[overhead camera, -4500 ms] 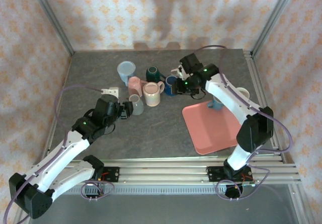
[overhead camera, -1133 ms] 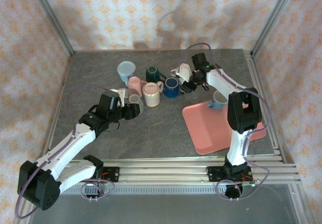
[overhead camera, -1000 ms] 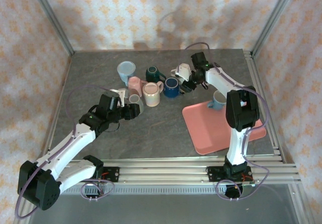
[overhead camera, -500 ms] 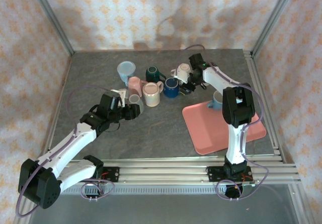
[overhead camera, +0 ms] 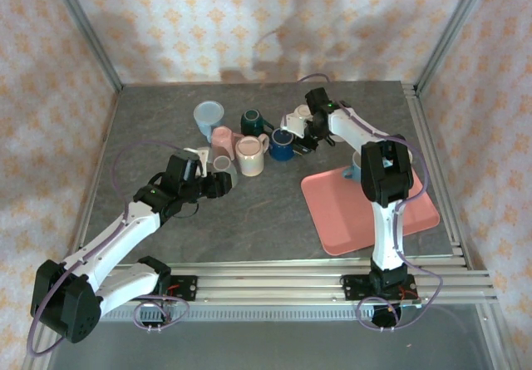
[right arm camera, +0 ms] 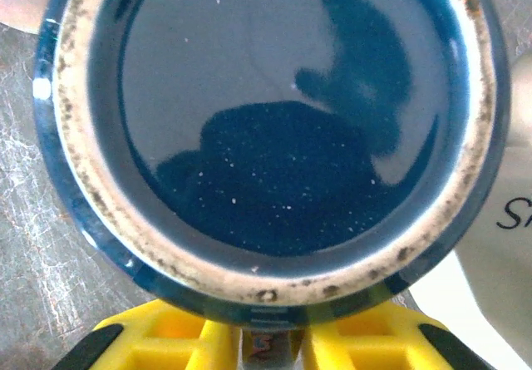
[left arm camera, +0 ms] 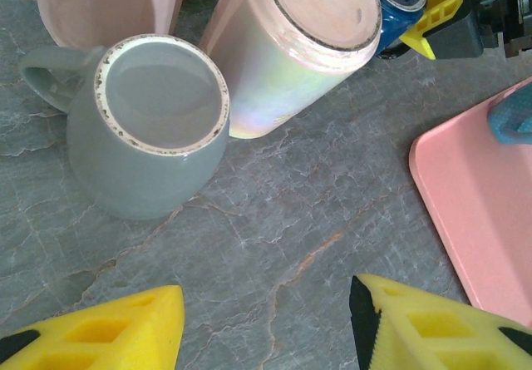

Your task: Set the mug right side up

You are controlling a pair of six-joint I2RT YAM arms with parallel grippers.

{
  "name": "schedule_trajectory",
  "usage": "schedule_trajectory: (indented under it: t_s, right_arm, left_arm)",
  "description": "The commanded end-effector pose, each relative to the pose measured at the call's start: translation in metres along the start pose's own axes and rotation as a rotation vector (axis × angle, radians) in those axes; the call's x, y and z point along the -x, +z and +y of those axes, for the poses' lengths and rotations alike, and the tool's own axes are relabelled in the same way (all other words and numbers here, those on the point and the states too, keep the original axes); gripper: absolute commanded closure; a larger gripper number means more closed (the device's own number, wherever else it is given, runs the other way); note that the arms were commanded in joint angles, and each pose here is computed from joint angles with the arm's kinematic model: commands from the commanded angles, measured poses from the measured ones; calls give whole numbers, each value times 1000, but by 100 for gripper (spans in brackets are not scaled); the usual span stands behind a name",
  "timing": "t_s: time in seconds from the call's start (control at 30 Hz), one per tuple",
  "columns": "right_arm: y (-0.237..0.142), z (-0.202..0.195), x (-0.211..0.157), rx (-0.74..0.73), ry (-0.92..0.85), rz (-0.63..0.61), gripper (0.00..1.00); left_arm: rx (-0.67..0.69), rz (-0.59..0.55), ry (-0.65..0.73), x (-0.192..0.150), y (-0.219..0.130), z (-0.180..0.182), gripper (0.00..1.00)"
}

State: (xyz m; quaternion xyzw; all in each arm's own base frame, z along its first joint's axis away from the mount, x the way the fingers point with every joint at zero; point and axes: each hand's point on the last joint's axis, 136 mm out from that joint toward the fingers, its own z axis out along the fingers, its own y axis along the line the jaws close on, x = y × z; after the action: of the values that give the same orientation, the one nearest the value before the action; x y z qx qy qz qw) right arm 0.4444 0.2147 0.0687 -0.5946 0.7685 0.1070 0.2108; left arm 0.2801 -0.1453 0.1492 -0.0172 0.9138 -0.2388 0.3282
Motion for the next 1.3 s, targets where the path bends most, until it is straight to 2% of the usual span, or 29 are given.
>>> schedule_trajectory:
  t_s: [0.0,0.17,0.33,0.5,0.77,0.9,1.13,1.27]
  right_arm:
    - [4,2,2,14,-17,17,81]
    - [-4,6,6,13,-16,3,100]
    - [-17,15,17,-47,31,-47,100]
    - [-39,27,26,-98,151,-111,100]
    - [-100,47,33,-202,344,-170,100]
    - [-146,57,44,-242,517,-289,100]
    - [-244,87,73,-236,799,-634,100]
    - [-273,97,86,-122,1023,-723,100]
  left_arm:
    - [-12,-14,5,5,-2,-2,44]
    - [-19,-7,3,4,-6,-4,45]
    - [-48,-20,-28,7,-14,-11,45]
    - [-78,-41,-90,16,-28,-22,45]
    - [-164,-44,-202,27,-56,-45,44]
    - [-220,-62,-272,34,-71,-57,44]
    - [-329,-145,-417,55,-104,-76,46]
    - [-374,-172,-487,65,-121,-84,46]
